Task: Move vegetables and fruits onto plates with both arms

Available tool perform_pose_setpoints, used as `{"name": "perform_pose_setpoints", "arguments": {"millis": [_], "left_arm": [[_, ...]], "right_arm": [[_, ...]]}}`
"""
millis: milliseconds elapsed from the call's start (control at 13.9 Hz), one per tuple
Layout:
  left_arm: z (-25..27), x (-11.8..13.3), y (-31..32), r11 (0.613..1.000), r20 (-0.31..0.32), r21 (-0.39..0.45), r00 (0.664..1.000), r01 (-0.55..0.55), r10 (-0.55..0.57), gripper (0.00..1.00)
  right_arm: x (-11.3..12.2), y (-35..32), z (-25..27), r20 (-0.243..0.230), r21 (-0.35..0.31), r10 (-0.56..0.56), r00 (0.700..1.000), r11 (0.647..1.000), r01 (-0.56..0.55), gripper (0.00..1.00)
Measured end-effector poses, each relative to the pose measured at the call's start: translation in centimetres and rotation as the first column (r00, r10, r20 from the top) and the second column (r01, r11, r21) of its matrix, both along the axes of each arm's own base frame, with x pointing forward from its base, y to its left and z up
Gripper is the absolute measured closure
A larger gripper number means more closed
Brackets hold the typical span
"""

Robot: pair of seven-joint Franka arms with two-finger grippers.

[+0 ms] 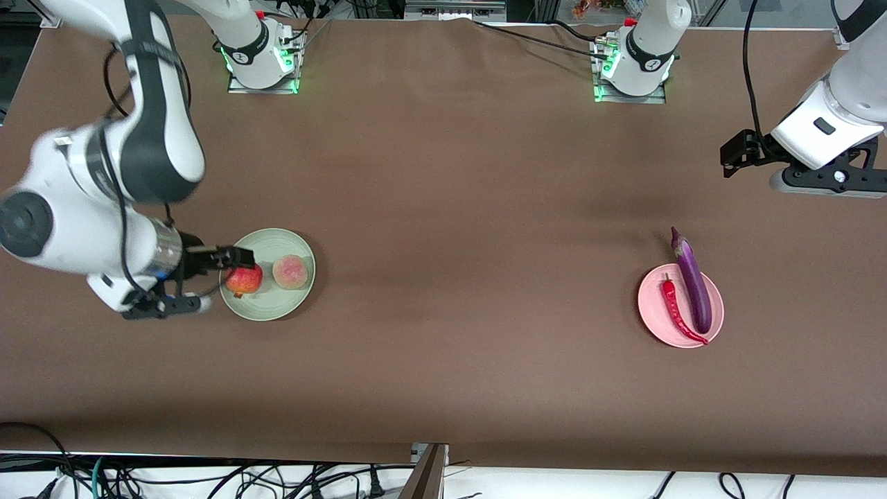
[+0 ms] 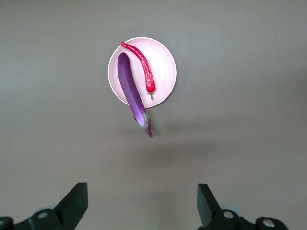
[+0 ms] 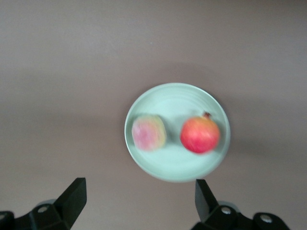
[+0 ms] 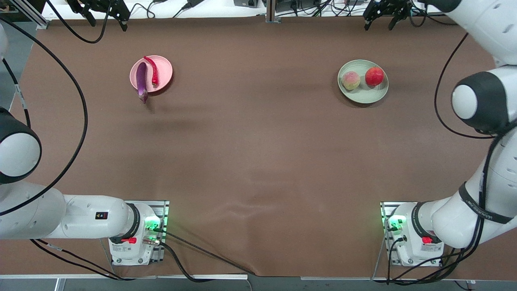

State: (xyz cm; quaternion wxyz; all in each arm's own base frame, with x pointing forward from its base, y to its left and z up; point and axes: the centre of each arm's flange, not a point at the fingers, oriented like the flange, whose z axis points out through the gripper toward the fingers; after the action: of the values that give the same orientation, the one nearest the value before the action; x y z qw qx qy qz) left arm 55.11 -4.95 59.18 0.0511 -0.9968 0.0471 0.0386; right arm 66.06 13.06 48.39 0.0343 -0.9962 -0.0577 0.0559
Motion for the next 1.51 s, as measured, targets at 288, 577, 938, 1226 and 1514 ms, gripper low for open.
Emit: {"name": "perform_pose_setpoints", "arguments": {"millis": [288, 577, 938, 1226, 1514], "left_arm": [[-0.1, 0.1, 0.9, 0.999, -0.005, -0.024, 1.0, -0.027, 0.027, 0.0], [-1.0, 0.4, 2.5, 0.998, -0.033, -0.036, 0.998, -0.061, 0.06, 0.0], [-1.0, 0.3, 2.2, 0.998, -0.039, -0.038, 0.998, -0.056, 0.055, 0.0], [-0.9, 0.2, 1.9, 0.998, -0.043, -0.038, 0.998, -0.051, 0.049, 0.0], [-0.7, 0.2, 1.9, 0.998, -0.044, -0.038, 0.998, -0.051, 0.049, 0.0]], "right_arm": [[-4.5, 1.5, 7.9, 0.026, -0.048, 0.034, 0.999, 0.998, -0.033, 0.0], [-5.0, 0.9, 8.4, 0.022, -0.062, 0.033, 0.999, 0.998, -0.032, 0.0], [-5.0, 0.8, 8.2, 0.022, -0.078, 0.037, 0.999, 0.996, -0.035, 0.0], [-5.0, 0.8, 8.2, 0.025, -0.081, 0.039, 0.999, 0.996, -0.037, 0.0], [-4.9, 0.8, 8.4, 0.034, -0.081, 0.039, 0.999, 0.996, -0.036, 0.0]]}}
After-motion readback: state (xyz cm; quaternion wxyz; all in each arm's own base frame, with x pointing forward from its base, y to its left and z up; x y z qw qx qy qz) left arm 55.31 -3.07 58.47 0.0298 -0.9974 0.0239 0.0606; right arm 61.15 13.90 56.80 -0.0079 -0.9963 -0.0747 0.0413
